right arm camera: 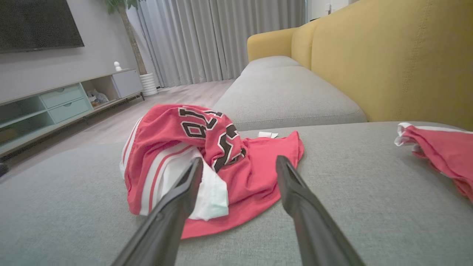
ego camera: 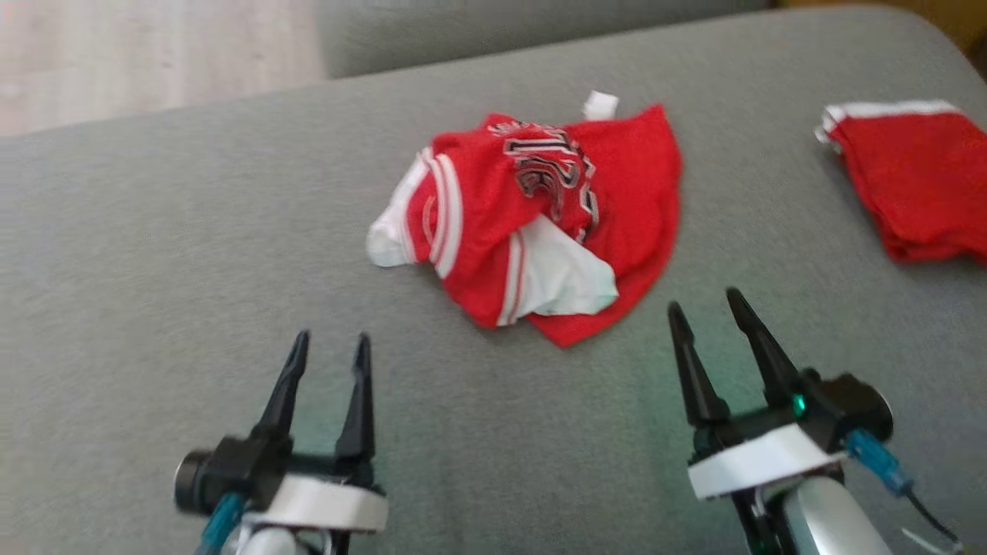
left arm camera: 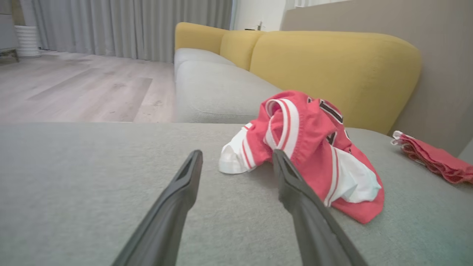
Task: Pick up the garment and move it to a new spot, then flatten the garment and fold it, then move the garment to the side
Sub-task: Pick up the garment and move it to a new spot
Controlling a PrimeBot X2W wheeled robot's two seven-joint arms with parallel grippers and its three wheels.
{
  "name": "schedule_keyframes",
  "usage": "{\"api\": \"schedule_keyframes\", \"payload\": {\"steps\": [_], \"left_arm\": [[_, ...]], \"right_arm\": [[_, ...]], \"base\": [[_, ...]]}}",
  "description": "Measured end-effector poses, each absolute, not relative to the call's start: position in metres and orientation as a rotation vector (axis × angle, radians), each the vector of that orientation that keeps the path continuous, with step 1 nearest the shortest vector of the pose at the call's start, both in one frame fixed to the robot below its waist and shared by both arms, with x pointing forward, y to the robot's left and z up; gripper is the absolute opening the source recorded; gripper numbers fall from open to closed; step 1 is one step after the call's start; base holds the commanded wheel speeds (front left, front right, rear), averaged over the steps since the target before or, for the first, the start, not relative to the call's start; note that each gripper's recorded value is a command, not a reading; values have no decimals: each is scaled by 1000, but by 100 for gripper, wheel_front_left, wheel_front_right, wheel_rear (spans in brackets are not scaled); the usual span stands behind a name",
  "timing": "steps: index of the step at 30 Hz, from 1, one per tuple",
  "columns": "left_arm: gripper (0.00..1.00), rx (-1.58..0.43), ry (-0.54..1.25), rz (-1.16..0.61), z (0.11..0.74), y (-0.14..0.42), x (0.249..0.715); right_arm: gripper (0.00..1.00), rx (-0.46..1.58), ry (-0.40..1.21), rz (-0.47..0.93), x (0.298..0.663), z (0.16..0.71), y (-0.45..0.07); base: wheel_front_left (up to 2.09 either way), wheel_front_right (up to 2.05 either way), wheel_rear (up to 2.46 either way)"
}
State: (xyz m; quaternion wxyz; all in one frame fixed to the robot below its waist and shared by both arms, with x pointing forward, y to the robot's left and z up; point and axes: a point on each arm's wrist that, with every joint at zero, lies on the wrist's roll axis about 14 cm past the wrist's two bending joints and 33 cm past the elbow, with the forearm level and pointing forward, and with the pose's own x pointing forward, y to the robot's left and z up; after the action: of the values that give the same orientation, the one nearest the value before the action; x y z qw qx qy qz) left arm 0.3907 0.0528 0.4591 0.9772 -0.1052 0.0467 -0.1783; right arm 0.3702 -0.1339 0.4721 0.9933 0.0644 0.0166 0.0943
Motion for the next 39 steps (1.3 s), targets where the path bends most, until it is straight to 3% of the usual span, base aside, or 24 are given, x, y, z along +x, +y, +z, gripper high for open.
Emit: {"api": "schedule_keyframes", "payload": {"steps": [9, 17, 39], "left_arm": [[100, -210, 56, -154, 470, 118, 348], [100, -227, 29, -53, 477, 141, 314], [100, -81, 9, -14, 480, 150, 310]], "right_arm": [[100, 135, 35, 236, 362, 472, -118], [100, 121, 51, 248, 346, 467, -116], [100, 119, 50, 250, 344, 467, -115]], "base": [[0, 0, 0], [0, 0, 0], [0, 0, 0]]}}
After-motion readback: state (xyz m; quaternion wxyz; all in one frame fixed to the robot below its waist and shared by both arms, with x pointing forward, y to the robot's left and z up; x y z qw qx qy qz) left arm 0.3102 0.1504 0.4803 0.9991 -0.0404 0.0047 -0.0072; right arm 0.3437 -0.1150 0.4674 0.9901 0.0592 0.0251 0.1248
